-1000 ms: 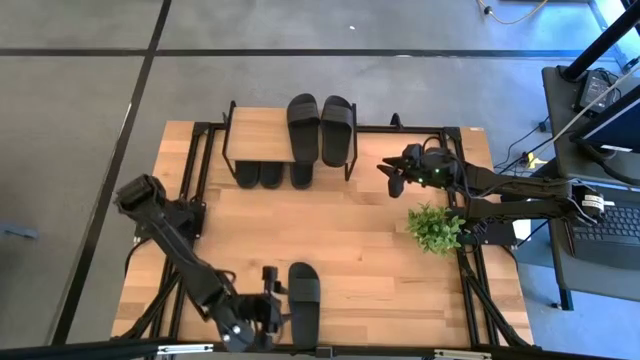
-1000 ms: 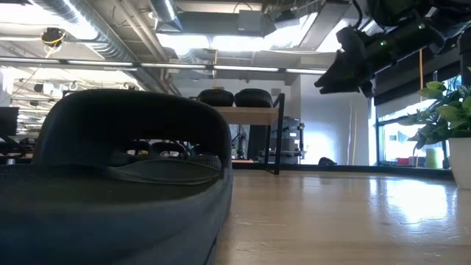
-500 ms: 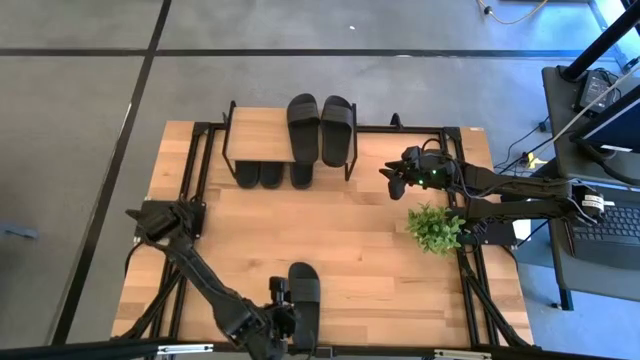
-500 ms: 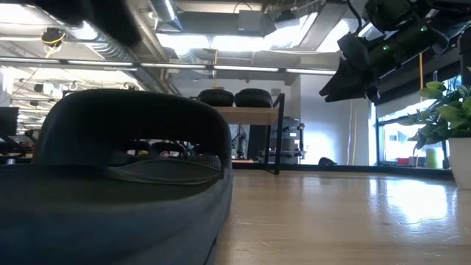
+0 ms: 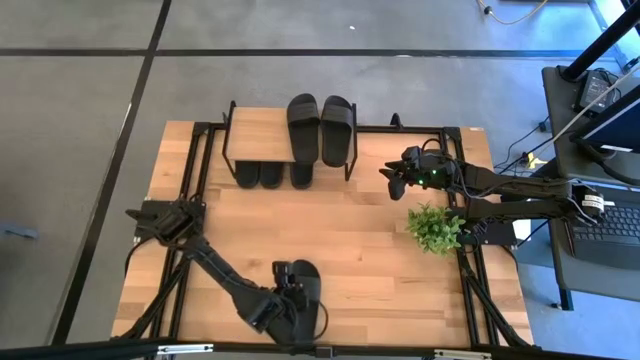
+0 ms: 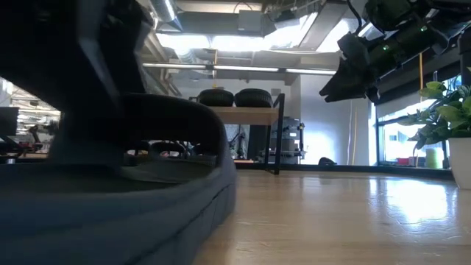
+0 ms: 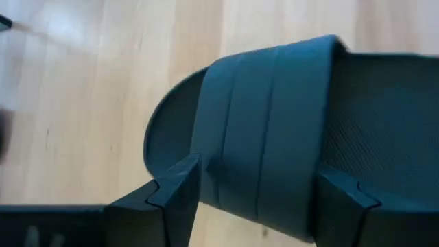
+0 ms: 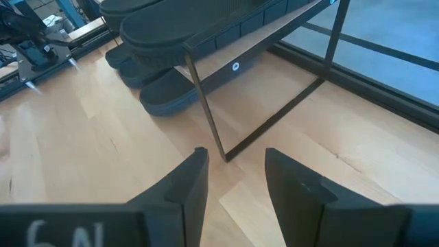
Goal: Pick and place slides into the shelf
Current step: Put the black slipper under the shelf
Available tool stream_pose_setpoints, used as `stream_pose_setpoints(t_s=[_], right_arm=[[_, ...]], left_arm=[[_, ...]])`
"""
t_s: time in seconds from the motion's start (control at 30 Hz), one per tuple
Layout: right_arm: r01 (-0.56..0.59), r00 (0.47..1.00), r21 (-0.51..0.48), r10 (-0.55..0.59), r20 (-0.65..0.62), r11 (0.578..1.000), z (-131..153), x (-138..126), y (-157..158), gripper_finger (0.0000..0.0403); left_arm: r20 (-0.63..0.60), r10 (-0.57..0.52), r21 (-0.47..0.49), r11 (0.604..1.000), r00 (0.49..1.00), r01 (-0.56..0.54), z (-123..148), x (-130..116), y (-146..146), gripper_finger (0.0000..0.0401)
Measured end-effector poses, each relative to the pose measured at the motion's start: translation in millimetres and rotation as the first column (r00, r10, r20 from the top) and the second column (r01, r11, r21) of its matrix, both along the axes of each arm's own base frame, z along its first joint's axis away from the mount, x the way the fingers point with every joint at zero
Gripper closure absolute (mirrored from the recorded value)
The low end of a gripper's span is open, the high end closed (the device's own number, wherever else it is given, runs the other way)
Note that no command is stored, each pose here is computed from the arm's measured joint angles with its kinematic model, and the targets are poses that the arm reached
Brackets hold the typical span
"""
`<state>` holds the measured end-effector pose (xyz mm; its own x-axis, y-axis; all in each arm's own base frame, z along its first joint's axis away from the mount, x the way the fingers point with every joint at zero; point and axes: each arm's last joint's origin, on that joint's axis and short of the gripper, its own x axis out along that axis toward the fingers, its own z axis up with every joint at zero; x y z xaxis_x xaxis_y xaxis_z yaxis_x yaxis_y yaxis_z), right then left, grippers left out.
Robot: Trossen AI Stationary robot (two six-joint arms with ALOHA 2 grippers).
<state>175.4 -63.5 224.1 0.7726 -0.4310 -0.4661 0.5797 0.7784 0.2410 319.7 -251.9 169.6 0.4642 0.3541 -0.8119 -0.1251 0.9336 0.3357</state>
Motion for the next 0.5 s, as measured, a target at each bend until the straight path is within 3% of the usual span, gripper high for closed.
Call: stream_pose_setpoints(t_s=[0.5], right_arm=[[-0.001,1.000,-0.003,0.001,-0.002,1.000,0.0,0.0,0.0,0.0257]], left_arm=[[-0.010,0.031,-0.039,0.999,0.999,-0.032,-0.3,9.5,9.9,0.0184]])
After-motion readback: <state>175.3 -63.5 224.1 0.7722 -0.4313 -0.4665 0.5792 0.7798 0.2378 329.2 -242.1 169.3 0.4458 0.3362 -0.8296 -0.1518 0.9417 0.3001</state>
